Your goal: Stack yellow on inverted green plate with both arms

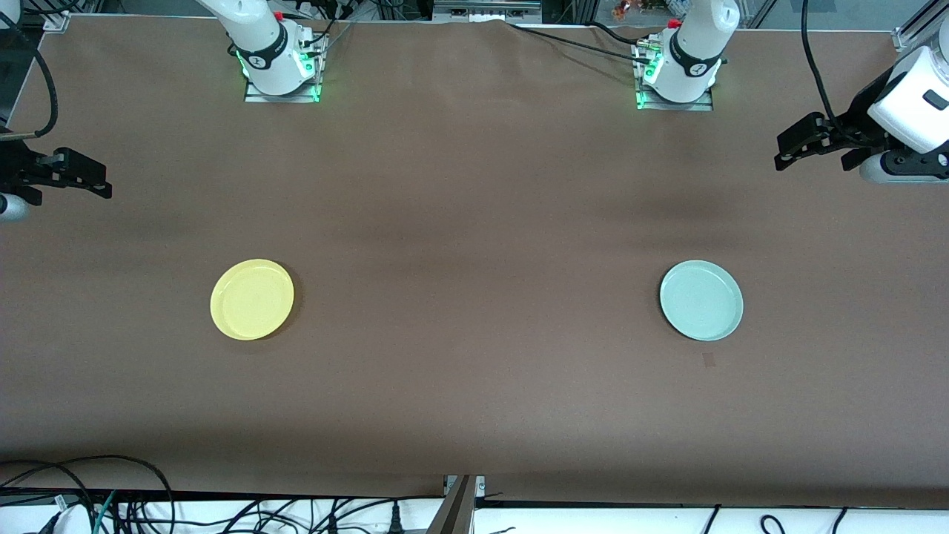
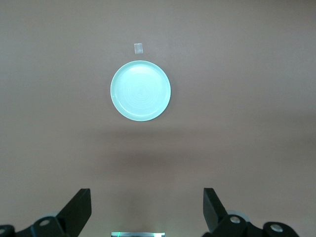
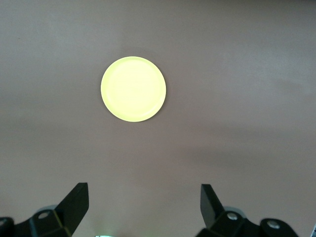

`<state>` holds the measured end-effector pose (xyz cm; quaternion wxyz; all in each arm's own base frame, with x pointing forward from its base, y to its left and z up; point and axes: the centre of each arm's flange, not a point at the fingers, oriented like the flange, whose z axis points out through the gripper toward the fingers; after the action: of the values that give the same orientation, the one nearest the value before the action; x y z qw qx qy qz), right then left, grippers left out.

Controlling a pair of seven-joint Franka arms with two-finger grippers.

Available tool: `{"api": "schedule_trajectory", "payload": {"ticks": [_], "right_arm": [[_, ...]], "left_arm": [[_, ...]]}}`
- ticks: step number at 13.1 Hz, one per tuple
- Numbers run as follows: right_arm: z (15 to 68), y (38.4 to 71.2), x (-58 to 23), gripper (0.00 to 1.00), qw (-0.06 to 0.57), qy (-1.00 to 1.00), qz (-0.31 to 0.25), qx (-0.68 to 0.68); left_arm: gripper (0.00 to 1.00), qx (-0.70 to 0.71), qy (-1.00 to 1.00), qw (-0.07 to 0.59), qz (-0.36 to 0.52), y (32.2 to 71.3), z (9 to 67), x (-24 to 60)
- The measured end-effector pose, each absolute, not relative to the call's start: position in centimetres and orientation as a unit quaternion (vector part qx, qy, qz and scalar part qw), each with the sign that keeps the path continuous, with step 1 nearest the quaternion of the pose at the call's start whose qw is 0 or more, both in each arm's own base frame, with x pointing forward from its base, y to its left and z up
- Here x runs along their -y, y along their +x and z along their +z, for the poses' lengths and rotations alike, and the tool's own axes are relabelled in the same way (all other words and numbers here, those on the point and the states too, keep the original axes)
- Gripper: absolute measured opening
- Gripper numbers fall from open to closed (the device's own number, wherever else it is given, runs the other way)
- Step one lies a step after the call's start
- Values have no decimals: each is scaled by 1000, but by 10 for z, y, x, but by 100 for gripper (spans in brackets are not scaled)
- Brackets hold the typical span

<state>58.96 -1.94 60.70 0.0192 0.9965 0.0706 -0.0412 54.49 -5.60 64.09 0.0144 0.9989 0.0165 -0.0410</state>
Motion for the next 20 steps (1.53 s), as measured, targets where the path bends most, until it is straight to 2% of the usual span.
{"api": "schedule_trajectory", "payload": {"ticks": [20], "right_arm": [[607,590,20,100,19,996,-41,-70]], "left_arm": [[100,-9,999,13,-46,545,638,63]]}}
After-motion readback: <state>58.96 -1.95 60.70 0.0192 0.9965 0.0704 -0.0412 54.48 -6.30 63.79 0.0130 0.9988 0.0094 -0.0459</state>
